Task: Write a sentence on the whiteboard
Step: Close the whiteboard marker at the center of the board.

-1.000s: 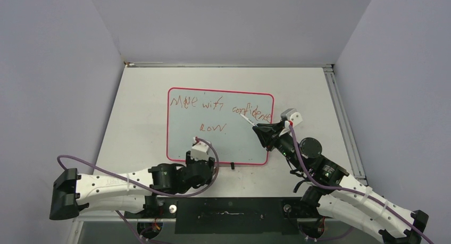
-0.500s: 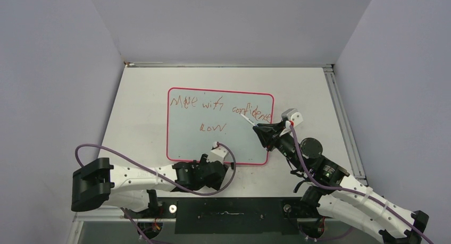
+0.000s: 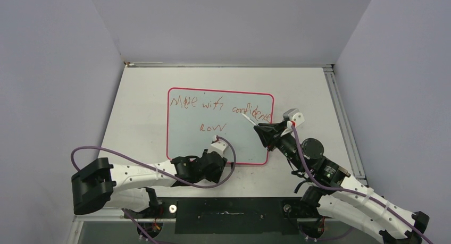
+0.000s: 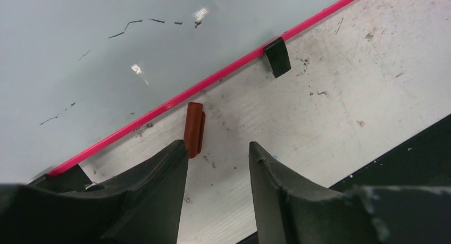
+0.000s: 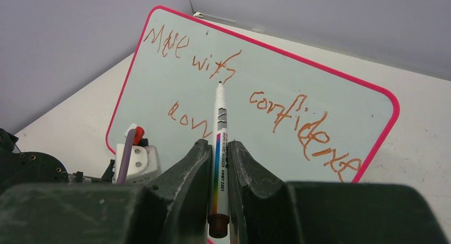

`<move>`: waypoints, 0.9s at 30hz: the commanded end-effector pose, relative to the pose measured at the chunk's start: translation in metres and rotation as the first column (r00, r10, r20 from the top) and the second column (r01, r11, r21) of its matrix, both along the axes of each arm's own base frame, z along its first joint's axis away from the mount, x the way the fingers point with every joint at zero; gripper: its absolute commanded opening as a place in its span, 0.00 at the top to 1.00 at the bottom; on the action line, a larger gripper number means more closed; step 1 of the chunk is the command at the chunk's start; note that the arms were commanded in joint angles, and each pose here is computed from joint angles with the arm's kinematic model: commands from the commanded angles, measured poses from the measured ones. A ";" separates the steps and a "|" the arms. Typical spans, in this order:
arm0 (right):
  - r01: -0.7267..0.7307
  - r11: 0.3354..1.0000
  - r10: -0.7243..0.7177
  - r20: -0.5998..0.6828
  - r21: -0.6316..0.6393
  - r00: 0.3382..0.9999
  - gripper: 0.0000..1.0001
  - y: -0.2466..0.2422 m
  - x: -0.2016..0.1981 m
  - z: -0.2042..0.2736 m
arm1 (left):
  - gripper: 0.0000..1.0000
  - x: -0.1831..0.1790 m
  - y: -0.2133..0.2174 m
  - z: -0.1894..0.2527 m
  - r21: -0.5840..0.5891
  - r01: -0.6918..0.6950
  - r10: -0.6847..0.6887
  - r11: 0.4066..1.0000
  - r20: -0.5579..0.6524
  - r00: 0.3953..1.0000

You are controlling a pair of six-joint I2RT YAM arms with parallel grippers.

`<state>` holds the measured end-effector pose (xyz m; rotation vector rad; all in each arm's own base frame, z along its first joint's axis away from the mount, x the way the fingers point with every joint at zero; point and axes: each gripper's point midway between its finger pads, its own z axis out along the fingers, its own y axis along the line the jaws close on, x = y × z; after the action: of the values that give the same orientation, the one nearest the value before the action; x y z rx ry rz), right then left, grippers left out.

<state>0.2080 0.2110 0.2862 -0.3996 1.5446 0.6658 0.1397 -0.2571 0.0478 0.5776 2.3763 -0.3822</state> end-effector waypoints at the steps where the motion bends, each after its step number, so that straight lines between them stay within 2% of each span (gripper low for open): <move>1: 0.019 0.999 -0.020 0.027 0.043 0.999 0.93 -0.003 0.002 0.015 | 0.57 0.003 -0.010 -0.002 -0.018 0.034 -0.034 0.999 -0.008 0.999; 8: 0.028 0.999 -0.030 0.032 0.045 0.999 0.93 -0.006 0.002 0.018 | 0.60 0.010 0.003 -0.013 0.042 -0.034 0.033 0.999 0.013 0.999; 14: 0.034 0.999 -0.035 0.030 0.041 0.999 0.93 -0.008 0.002 0.017 | 0.61 0.009 0.005 -0.022 0.086 -0.026 0.027 0.996 -0.004 1.000; 17: 0.035 0.998 -0.036 0.029 0.042 0.999 0.93 -0.008 0.002 0.017 | 0.67 0.005 0.008 -0.028 0.098 -0.027 0.030 0.995 -0.029 0.999; 25: 0.033 0.999 -0.033 0.023 0.031 0.999 0.93 -0.008 0.002 0.016 | 0.99 -0.011 0.012 -0.034 0.134 0.016 -0.006 0.991 -0.070 0.998; 27: 0.022 1.000 -0.022 0.014 0.021 1.000 0.93 -0.006 0.000 0.015 | 1.00 -0.017 0.008 -0.031 0.117 0.046 -0.038 0.992 -0.075 0.996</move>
<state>0.2088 0.2071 0.2847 -0.3880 1.5527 0.6492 0.1387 -0.2467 0.0163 0.6041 2.4456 -0.2587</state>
